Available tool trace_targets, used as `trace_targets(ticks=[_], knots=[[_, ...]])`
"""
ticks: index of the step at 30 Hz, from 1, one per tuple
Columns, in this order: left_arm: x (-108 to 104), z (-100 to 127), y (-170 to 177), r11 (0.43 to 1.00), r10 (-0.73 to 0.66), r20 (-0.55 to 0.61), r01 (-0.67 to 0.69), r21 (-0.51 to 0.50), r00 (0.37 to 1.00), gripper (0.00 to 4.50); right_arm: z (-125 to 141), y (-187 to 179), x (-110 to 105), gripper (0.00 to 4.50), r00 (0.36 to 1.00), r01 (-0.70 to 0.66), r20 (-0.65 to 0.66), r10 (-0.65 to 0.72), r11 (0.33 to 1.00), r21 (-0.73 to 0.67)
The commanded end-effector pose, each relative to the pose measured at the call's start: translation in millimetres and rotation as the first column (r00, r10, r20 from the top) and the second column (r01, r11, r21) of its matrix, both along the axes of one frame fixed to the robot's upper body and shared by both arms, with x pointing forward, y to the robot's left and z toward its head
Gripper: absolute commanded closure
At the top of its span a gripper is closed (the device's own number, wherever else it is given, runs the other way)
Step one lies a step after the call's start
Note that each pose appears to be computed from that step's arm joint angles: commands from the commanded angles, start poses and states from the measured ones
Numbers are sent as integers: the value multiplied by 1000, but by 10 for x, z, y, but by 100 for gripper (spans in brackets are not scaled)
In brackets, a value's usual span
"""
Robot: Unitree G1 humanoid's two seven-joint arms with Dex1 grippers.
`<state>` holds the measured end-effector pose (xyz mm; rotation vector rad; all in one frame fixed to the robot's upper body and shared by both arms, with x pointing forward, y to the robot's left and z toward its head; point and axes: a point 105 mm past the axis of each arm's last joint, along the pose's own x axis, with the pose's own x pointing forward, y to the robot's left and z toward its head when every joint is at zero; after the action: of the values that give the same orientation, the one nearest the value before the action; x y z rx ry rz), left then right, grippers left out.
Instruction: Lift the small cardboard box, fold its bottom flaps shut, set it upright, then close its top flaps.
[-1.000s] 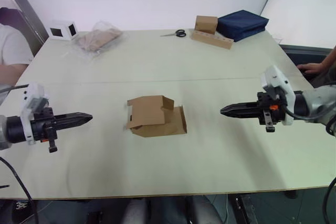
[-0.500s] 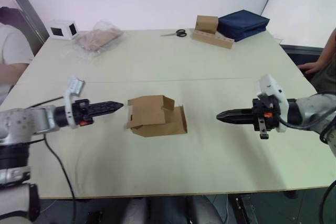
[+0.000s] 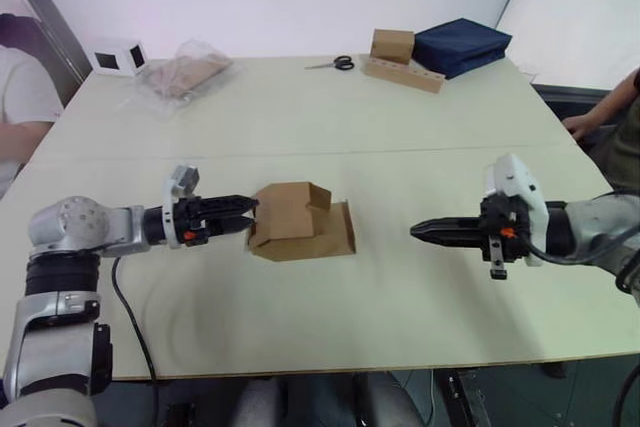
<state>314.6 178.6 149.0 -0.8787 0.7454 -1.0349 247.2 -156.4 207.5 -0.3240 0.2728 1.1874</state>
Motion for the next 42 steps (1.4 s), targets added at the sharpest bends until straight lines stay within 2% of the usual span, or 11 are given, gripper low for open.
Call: trace_targets(ticks=[1,7,19,32,33,35,36,42], knots=[[20,73,19,1000,-5,44,5,9,999,6,122,19,-45,450,999,-6,50,6,1000,6],[50,1,55,1000,13,49,-14,19,999,6,137,39,-51,450,999,-7,50,6,1000,8],[215,-149,-263,999,-26,56,28,-35,998,6,175,43,-60,450,999,-7,45,7,1000,-10],[339,-78,-549,989,-98,85,106,-100,992,6,189,29,-147,450,999,26,34,-25,1000,-16],[338,-77,-552,989,-102,86,110,-99,991,55,188,31,-154,450,999,27,33,-27,1000,-15],[339,-73,-557,988,-106,85,115,-101,991,102,181,32,-160,450,999,33,33,-32,999,-15],[335,-76,-560,988,-111,84,119,-99,990,154,177,34,-162,450,999,36,32,-35,999,-13],[313,-84,-535,988,-121,83,128,-86,989,388,160,44,-159,450,999,43,32,-43,999,-6]])
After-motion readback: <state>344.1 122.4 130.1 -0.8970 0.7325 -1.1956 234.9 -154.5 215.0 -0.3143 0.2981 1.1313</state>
